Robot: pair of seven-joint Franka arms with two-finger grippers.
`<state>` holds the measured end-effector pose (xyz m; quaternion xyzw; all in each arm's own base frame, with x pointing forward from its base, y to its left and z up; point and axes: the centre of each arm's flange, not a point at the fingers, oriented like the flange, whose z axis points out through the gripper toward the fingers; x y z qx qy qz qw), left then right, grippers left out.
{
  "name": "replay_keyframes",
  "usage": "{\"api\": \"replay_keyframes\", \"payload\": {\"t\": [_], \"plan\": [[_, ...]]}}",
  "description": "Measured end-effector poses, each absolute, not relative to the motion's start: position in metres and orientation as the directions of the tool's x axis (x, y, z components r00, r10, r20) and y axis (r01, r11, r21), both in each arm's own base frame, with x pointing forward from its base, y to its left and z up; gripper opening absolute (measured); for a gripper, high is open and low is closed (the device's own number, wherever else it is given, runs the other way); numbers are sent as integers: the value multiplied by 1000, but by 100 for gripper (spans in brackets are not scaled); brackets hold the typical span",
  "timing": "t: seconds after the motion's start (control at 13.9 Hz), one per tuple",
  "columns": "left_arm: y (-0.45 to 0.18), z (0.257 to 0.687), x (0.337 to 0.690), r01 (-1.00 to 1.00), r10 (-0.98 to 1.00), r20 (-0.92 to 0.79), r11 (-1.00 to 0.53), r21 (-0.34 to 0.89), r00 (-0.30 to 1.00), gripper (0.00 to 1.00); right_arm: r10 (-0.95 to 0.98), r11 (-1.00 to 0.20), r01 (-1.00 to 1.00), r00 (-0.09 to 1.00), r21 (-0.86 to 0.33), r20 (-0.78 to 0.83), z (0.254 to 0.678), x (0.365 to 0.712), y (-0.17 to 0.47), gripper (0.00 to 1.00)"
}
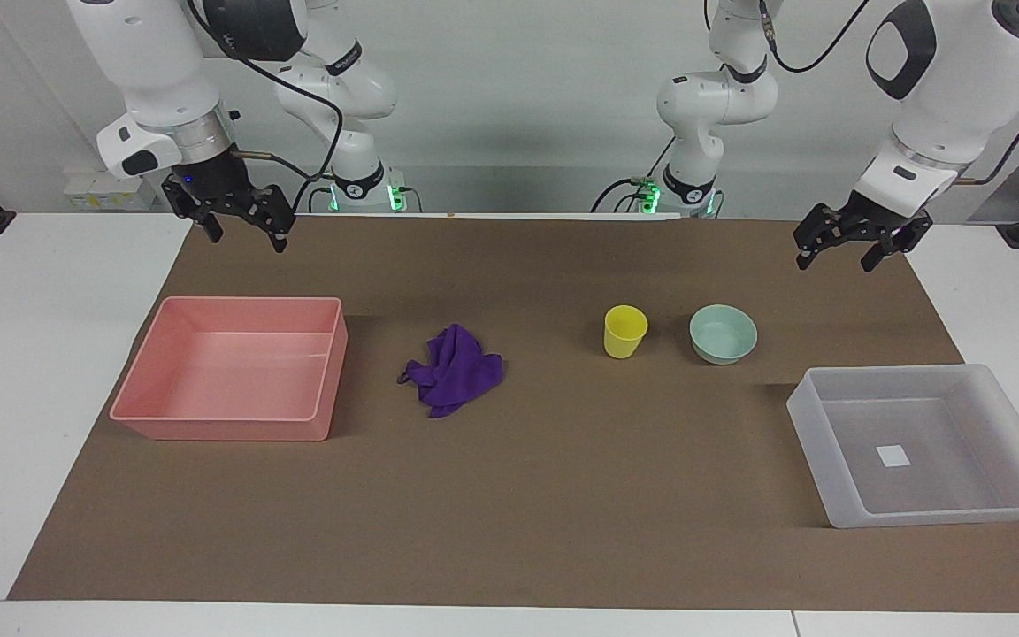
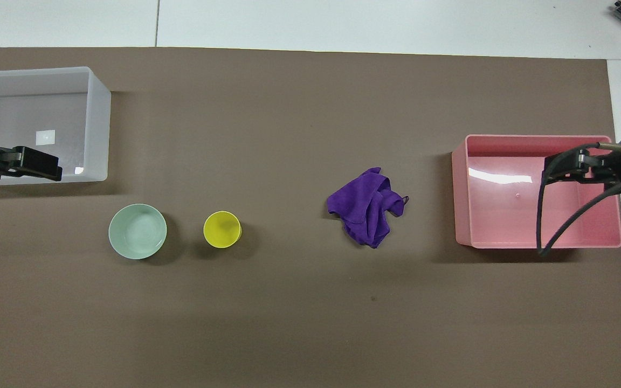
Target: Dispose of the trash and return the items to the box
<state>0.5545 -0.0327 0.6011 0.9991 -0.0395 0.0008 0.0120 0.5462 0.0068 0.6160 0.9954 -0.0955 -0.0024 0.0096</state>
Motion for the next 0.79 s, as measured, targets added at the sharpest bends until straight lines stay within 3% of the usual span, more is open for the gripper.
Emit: {"api": "replay_keyframes", "payload": {"t": [0.79], "plan": [[-35,600,555,-82,-82,-1,-996,24,997,100,-190,-982,-190,982,20,-3,616,546,7,100]]}}
